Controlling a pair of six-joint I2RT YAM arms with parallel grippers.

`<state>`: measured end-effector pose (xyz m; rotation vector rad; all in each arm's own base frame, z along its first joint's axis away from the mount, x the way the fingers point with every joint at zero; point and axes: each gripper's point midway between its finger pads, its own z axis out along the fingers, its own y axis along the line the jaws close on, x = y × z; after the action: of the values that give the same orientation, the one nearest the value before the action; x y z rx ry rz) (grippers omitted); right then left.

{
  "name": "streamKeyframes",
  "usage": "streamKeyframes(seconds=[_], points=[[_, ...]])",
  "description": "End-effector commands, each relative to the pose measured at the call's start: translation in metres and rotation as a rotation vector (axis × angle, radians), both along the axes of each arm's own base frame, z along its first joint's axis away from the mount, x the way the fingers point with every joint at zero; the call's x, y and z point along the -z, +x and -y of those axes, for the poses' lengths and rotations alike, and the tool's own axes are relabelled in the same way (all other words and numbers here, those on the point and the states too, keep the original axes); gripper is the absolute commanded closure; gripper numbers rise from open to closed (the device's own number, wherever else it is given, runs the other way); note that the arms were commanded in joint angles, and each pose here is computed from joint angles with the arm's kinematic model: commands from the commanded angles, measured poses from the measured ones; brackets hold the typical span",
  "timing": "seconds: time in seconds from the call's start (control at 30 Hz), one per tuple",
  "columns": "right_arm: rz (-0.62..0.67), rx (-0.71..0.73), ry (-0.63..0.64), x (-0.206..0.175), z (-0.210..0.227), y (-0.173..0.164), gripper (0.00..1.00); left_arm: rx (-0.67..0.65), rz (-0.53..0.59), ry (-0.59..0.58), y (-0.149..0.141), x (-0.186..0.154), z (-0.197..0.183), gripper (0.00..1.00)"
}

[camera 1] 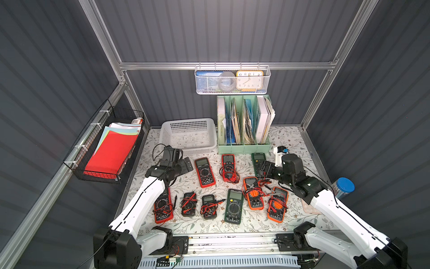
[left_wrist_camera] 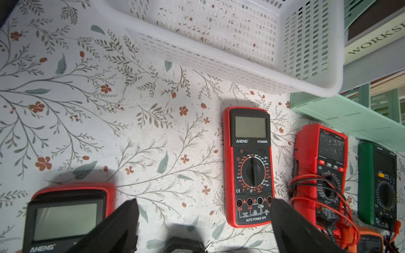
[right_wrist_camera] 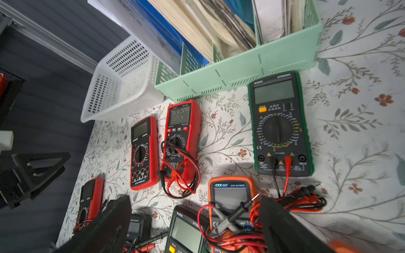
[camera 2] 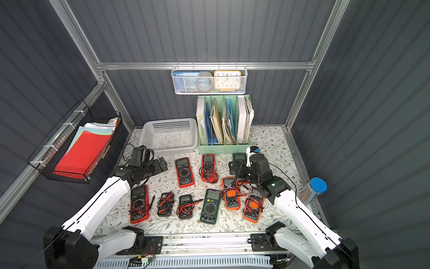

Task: Put the multimeter into the basket
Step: Move the basket to the center of the board.

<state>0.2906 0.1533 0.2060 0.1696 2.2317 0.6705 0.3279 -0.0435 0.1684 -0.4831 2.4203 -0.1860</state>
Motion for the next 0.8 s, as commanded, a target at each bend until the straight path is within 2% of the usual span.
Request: streamKeyframes(seconds=[0.0, 0.17, 0.3, 0.33, 0.5, 0.63, 0.77], points=[[-0.04, 0.019, -0.035, 0.008, -0.003, -0.004, 0.03, -0.002, -0.035, 0.01, 0.013, 0.0, 0.003, 0.01], [-0.074, -0.021, -0.045, 0.018, -0.018, -0.008, 0.03, 0.053, -0.015, 0.073, 0.062, -0.011, 0.009, 0.01], [-0.085, -0.039, -0.059, 0.021, -0.025, -0.011, 0.04, 0.079, -0.06, 0.116, 0.096, -0.012, 0.014, 0.01], [-0.086, -0.038, -0.062, 0.022, -0.025, -0.011, 0.03, 0.09, -0.023, 0.121, 0.114, -0.027, 0.017, 0.01], [-0.094, -0.046, -0.066, 0.023, -0.029, -0.011, 0.03, 0.142, -0.035, 0.149, 0.156, -0.026, 0.027, 0.01], [-0.111, -0.054, -0.081, 0.023, -0.029, -0.014, 0.03, 0.198, -0.068, 0.198, 0.188, -0.009, 0.028, 0.01], [-0.105, -0.052, -0.085, 0.021, -0.026, -0.018, 0.03, 0.259, -0.151, 0.183, 0.209, 0.028, 0.029, 0.01]])
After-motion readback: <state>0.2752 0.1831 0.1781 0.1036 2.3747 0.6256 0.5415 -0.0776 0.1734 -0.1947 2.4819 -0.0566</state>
